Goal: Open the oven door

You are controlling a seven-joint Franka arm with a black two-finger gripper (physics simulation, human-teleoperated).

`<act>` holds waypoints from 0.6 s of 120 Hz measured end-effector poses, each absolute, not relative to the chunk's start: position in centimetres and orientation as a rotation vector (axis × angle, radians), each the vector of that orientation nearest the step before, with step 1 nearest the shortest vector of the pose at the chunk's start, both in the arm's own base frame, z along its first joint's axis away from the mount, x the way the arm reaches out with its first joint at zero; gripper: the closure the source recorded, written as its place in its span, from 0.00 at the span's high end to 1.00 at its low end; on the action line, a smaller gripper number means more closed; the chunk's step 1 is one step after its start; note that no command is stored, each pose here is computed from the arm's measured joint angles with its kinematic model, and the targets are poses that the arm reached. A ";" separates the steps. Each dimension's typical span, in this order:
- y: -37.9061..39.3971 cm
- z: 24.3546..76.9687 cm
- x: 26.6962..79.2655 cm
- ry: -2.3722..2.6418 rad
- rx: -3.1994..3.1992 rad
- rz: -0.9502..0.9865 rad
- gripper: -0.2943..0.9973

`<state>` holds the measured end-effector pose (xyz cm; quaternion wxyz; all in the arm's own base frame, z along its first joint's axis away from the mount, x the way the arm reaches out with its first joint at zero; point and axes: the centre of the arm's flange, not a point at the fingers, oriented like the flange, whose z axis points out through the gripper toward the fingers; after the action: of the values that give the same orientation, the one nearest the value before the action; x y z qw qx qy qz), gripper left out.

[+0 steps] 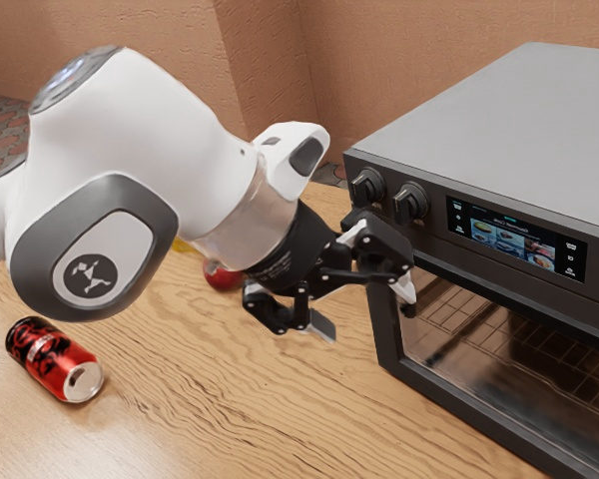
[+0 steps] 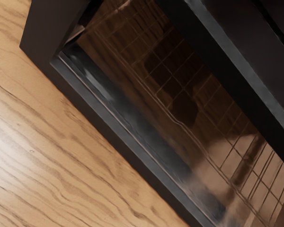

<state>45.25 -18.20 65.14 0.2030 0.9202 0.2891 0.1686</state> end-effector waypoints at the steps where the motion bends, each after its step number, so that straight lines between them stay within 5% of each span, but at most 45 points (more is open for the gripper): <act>1: -18.3 65.2 45.3 0.814 2.564 0.477 0.77; 72: -20.3 64.5 48.8 1.278 2.184 0.548 0.77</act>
<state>48.78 -20.29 64.45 0.2728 0.8115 0.4749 0.2038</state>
